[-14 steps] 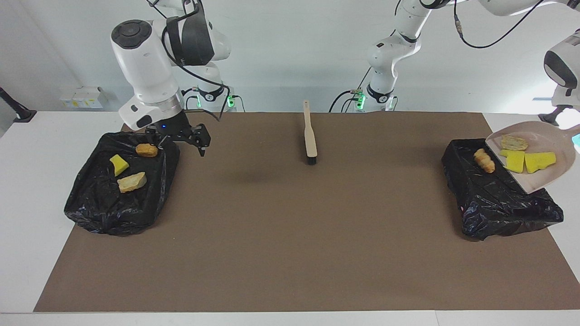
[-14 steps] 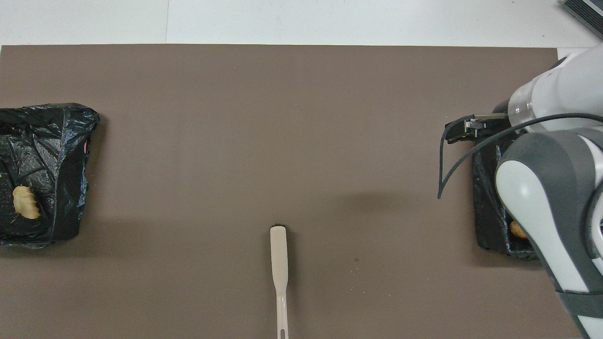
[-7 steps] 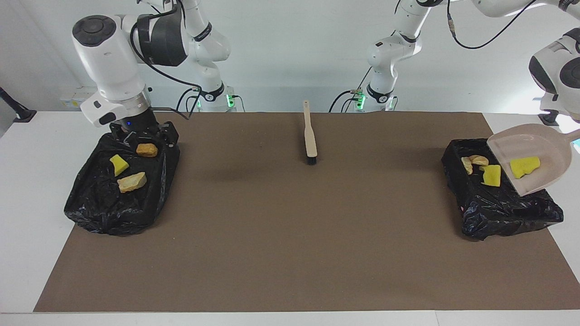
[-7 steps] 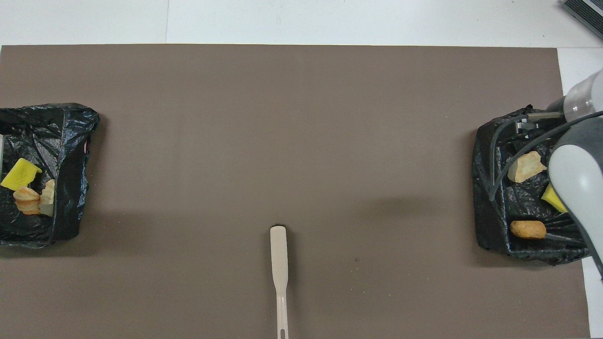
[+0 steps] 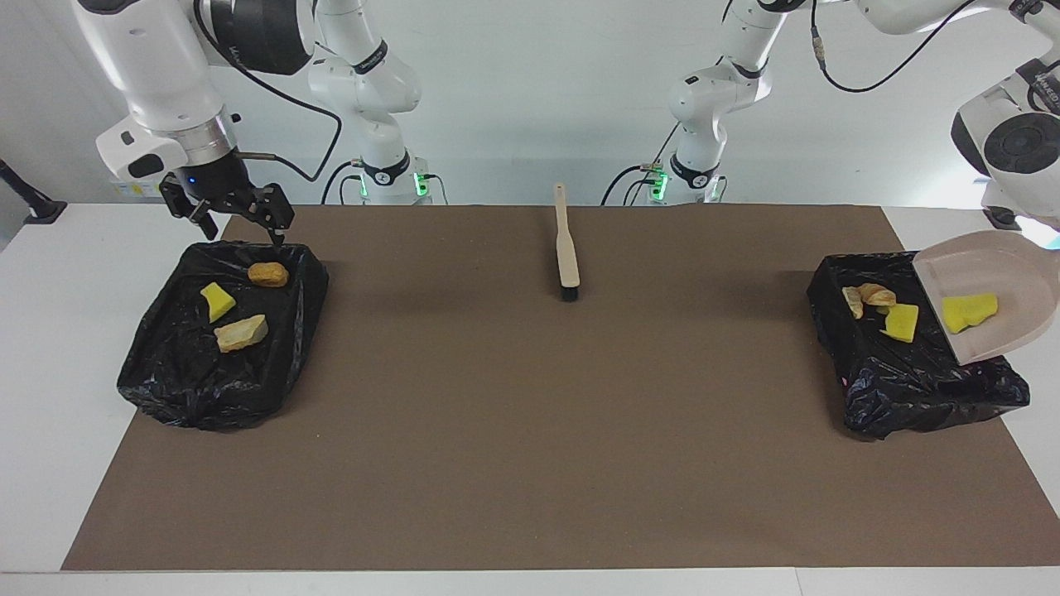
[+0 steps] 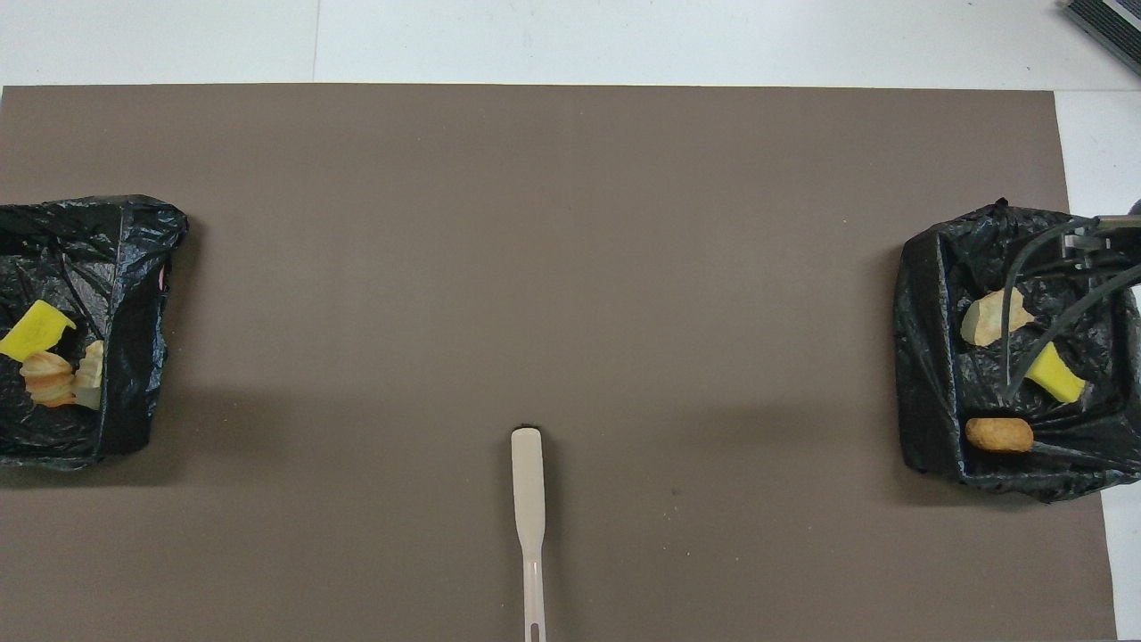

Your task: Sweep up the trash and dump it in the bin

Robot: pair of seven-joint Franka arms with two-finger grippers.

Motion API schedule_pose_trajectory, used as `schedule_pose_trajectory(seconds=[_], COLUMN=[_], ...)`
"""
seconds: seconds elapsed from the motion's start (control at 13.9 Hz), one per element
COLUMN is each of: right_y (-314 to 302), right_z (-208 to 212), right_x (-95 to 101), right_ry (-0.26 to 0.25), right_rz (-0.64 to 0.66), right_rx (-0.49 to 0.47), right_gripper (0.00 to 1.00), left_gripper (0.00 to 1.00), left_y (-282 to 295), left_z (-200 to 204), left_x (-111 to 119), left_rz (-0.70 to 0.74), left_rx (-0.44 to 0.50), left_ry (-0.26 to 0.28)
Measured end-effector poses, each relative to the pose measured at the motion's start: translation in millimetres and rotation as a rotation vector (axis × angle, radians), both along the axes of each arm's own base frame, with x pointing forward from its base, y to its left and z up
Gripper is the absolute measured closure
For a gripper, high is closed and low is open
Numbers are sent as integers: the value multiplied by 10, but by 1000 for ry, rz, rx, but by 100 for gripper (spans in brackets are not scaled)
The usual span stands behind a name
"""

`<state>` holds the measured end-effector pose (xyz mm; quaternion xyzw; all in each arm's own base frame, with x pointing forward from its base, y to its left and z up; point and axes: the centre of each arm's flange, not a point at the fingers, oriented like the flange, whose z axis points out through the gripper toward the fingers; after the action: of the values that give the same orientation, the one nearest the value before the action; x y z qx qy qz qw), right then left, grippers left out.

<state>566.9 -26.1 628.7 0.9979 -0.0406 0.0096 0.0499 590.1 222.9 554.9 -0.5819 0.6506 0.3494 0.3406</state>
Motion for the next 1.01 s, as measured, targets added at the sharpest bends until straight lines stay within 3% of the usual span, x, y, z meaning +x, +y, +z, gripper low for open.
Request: schedule_pose_trajectory(seconds=[0.14,0.29,0.58,0.72,1.01], right_y=[-27,-135,-266,-215,-156], right_z=[112,137,109,70,35], right_x=[-87,-119,-137,-165,-265], right_ry=[-7,-8,3,13,36], right_rz=[-10,-20,-21,-16,-9], right_rx=[6,33,53,56,58], right_gripper=[0,0,0,0,0], left_gripper=[69,69,69,69,69], left_y=[-299,-552,-623,-691,-803], left_z=[99,169,175,180,401], left_x=[83,157,153,137,64], left_rz=[-17,-33,-12,18,103], left_rx=[59,155,177,157,-4], left_ry=[7,-36,-44,-63,-131])
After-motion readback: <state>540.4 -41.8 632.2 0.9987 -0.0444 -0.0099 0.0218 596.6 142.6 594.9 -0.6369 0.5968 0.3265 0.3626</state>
